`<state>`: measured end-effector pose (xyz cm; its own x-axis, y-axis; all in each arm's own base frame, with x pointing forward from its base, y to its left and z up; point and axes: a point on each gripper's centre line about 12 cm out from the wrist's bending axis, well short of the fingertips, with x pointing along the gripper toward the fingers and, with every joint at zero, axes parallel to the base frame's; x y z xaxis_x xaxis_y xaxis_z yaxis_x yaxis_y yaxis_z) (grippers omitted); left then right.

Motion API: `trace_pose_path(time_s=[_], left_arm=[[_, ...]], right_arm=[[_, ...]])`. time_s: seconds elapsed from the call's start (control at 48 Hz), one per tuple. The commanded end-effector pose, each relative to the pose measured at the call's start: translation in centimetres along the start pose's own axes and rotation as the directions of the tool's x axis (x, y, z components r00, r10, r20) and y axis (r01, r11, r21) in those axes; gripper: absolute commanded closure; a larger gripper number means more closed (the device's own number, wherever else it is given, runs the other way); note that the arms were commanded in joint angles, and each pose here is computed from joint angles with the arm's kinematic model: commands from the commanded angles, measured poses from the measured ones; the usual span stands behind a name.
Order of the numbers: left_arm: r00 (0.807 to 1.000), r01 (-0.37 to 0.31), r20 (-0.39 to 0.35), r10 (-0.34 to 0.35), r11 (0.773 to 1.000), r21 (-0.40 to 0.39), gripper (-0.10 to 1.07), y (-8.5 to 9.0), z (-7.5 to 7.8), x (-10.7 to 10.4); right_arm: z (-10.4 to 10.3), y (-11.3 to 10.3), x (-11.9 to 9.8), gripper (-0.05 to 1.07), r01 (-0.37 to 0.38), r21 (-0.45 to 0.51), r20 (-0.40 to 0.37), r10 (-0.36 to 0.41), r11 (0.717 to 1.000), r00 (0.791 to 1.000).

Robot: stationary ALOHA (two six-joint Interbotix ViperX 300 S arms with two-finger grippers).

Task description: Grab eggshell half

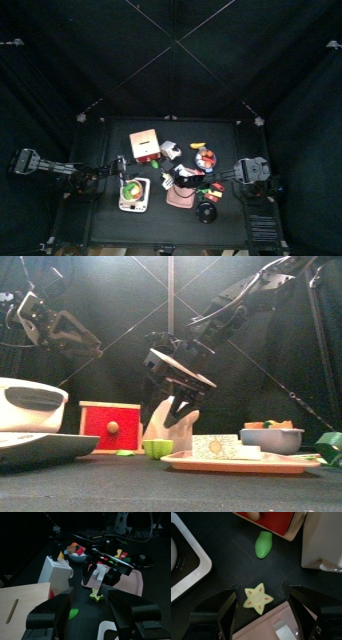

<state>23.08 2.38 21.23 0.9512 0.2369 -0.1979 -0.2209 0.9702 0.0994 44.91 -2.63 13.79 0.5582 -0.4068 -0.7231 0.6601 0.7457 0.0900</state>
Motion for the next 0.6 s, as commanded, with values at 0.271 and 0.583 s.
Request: trace_pose_path(time_s=[0.271, 0.583], left_arm=[[1.0, -0.002, 0.014, 0.002, 1.0, -0.001, 0.12, 0.0, 0.5, 0.1], [1.0, -0.008, 0.01, 0.009, 1.0, -0.002, 0.12, 0.2, 0.3, 0.1]], right_arm=[[-0.1, -5.0, -10.0, 0.08, 0.161, 0.14, -0.011, -0.161, 0.977, 0.987], [-5.4, -13.8, -12.6, 0.08, 0.43, 0.249, -0.235, -0.376, 0.868, 0.896]])
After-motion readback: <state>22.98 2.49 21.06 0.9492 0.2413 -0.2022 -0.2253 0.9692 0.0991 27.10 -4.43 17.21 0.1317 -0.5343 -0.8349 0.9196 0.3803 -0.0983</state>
